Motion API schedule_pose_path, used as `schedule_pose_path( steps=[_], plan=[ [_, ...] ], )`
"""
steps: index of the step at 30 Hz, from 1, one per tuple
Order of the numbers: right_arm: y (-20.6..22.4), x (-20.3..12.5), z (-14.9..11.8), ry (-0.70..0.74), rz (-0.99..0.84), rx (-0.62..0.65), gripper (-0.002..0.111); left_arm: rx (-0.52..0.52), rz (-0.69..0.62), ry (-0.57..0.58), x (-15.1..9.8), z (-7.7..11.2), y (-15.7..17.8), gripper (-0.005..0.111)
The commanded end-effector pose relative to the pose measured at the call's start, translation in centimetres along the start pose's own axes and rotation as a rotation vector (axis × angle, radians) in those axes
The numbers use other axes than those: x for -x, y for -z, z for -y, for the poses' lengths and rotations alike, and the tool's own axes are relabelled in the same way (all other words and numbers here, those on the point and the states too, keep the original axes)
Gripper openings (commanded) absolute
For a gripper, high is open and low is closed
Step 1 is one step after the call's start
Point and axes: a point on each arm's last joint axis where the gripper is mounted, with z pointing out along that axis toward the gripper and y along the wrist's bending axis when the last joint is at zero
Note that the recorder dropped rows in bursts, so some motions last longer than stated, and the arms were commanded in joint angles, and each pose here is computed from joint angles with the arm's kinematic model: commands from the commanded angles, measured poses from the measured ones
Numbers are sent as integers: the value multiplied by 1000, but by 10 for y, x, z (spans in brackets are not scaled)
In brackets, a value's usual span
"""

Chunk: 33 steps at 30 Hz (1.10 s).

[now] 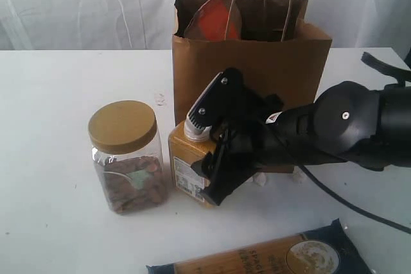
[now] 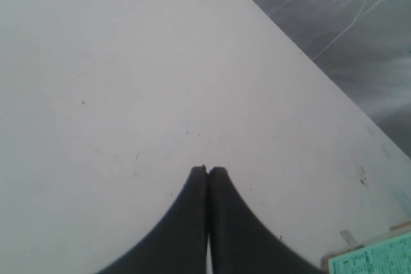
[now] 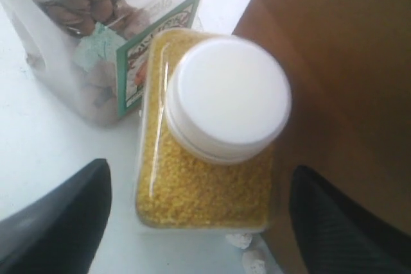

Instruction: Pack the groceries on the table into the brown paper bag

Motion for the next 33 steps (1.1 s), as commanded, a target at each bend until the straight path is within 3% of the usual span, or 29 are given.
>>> schedule_pose_path(
  steps=[1, 8, 12, 33],
  plan=[
    [0, 3, 0, 20, 7, 2, 72, 16, -10, -13, -2, -2, 0, 0],
    [0, 3, 0, 21, 7, 2, 72, 19, -18, -1, -3, -3, 0, 0],
    [1, 4, 1, 44, 12, -2, 72, 3, -66, 118, -7, -1, 0, 0],
    [-35, 4, -3, 60, -47, 39, 72, 10, -74, 122, -8, -1, 0, 0]
  ],
)
